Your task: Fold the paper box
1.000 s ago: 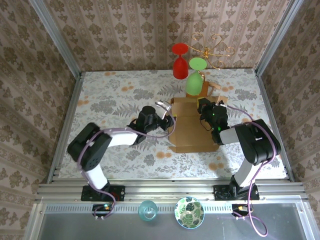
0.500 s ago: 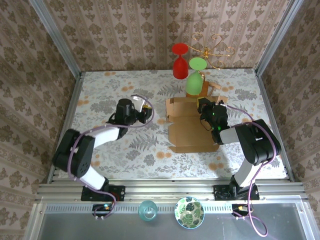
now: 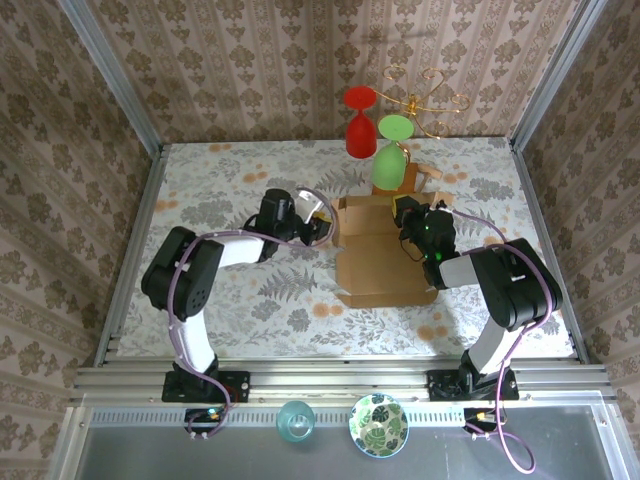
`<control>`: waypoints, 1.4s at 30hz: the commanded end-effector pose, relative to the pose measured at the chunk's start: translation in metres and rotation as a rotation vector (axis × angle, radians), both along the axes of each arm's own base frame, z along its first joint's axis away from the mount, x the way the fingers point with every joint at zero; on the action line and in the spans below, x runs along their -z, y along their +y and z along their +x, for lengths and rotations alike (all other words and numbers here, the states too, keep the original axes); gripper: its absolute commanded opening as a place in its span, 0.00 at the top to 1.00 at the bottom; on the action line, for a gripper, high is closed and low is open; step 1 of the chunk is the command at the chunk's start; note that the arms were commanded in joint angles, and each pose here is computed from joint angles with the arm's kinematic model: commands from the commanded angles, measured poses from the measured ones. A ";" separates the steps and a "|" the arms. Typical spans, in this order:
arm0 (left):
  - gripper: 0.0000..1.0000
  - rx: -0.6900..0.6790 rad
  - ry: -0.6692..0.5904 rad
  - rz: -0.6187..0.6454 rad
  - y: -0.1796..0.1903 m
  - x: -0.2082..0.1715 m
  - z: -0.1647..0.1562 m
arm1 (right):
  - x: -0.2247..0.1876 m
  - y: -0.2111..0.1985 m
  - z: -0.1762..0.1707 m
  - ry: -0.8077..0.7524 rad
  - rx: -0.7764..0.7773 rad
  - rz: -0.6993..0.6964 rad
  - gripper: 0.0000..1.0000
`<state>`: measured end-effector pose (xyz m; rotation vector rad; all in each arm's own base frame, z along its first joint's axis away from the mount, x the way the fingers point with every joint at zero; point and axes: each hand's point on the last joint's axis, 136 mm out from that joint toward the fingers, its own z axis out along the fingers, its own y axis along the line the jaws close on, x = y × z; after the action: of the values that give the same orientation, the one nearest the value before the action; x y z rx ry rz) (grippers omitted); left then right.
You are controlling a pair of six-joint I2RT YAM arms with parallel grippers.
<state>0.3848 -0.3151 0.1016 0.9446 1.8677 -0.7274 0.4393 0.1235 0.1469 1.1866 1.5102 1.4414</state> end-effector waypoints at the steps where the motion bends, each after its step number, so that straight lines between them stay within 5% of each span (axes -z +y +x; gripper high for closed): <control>1: 0.64 0.098 -0.085 -0.031 -0.018 -0.016 -0.003 | 0.025 0.007 -0.006 0.086 -0.045 -0.029 1.00; 19: 0.60 0.099 -0.127 -0.034 -0.044 -0.014 -0.020 | 0.023 0.007 -0.012 0.057 -0.078 -0.051 1.00; 29: 0.54 -0.005 -0.142 -0.047 -0.044 -0.015 -0.002 | 0.021 0.008 -0.013 0.049 -0.083 -0.041 1.00; 42: 0.60 -0.149 -0.104 -0.027 -0.053 -0.005 0.007 | 0.027 0.008 -0.016 0.046 -0.079 -0.031 1.00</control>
<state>0.3771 -0.3675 0.1072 0.8827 1.7787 -0.6636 0.4338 0.1227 0.1480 1.1290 1.5249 1.4572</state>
